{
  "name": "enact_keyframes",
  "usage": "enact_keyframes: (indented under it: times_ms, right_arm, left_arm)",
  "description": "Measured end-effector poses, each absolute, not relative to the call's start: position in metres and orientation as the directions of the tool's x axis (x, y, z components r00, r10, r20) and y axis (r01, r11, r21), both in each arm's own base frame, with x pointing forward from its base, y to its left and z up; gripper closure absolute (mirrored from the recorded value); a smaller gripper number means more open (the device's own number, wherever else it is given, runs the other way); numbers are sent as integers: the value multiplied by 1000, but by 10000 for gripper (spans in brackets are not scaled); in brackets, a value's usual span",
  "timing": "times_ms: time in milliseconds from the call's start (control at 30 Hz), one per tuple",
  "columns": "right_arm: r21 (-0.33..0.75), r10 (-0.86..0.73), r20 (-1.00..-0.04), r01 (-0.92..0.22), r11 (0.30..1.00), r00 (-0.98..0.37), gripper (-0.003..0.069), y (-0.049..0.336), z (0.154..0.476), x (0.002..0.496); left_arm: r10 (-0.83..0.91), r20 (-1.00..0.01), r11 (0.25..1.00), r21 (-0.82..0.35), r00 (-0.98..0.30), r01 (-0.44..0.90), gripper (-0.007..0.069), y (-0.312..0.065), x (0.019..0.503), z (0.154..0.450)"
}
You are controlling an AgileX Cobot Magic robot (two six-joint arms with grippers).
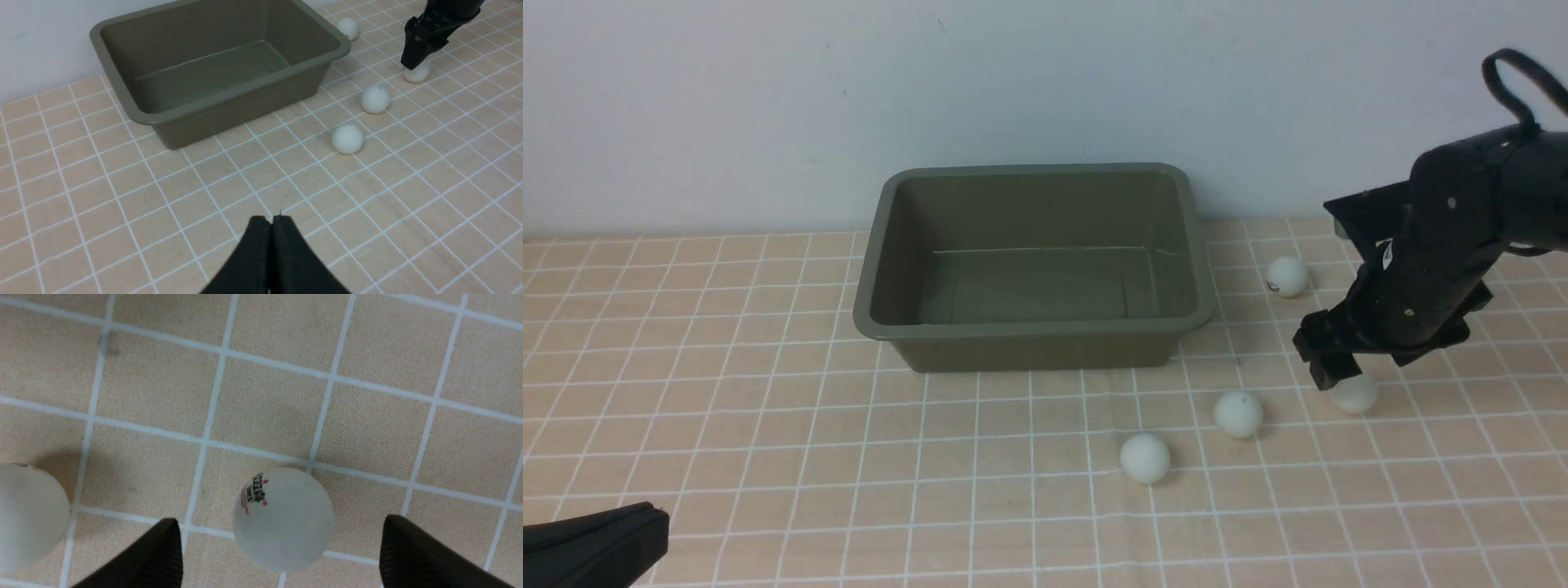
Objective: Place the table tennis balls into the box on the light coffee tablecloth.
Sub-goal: 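Reach for and grasp a ping pong ball on the table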
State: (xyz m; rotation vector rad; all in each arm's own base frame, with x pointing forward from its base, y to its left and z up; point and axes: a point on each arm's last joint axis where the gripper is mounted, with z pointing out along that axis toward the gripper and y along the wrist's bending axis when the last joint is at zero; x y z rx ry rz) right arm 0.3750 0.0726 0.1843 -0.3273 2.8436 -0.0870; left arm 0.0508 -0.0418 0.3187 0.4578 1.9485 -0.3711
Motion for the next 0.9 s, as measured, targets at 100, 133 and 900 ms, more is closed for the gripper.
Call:
enact_keyframes:
  times_ms: [100,133,900]
  right_arm:
    - [-93,-227,-263,-210,973,-938,69,70,181,377]
    - [-94,-226,-263,-208,974,-938,69,69,180,377]
    - [-81,-219,-235,-206,975,-947,288,69,156,385]
  left_arm:
    - [152,-915,878,-49,-373,476,694,-42,51,319]
    - [152,-915,878,-48,-373,476,694,-42,51,319]
    - [153,-916,878,-47,-372,476,694,-42,51,319]
